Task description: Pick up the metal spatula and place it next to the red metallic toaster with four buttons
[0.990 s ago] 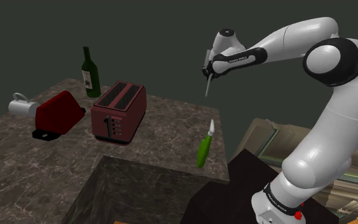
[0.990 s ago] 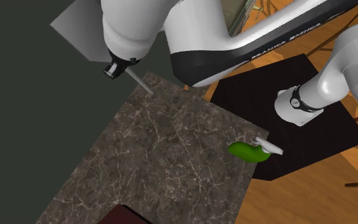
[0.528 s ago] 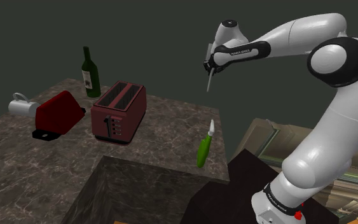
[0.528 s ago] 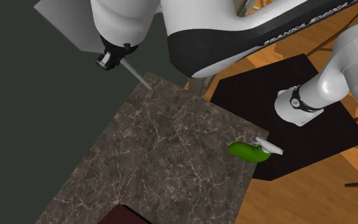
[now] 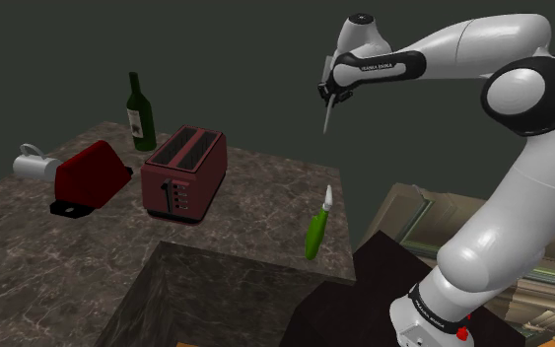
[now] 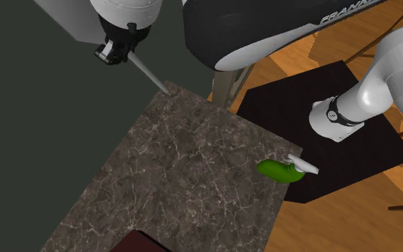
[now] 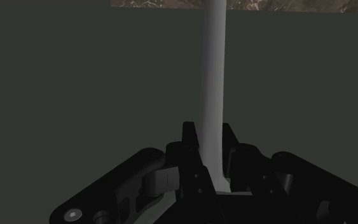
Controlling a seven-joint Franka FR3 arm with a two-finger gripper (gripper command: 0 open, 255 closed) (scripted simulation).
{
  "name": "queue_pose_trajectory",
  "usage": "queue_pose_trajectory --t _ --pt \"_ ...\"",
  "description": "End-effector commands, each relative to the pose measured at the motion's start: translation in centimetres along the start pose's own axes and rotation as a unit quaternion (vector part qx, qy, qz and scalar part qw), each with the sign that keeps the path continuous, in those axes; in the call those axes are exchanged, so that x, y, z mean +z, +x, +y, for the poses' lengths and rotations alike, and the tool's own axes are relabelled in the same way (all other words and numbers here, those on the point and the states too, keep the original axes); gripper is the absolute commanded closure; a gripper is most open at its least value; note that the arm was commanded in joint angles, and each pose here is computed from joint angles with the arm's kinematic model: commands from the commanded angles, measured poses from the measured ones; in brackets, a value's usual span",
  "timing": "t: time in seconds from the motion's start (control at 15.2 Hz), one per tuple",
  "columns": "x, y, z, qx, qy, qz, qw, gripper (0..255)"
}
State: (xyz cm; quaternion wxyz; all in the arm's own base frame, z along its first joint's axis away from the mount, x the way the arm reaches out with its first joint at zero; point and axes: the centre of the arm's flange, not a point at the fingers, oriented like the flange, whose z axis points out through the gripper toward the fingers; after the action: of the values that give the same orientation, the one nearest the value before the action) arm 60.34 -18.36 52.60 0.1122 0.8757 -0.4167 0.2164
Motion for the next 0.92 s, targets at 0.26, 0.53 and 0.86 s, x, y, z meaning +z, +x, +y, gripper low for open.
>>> queue_pose_trajectory --t 0.26,0.53,0.86 --pt "-2.7 1.5 0.1 0.000 0.000 0.000 1.0000 255" --pt "-4.6 2.5 0.1 0.000 0.000 0.000 1.0000 255" --pt "-6.9 3.8 0.2 0.000 0.000 0.000 1.0000 255"
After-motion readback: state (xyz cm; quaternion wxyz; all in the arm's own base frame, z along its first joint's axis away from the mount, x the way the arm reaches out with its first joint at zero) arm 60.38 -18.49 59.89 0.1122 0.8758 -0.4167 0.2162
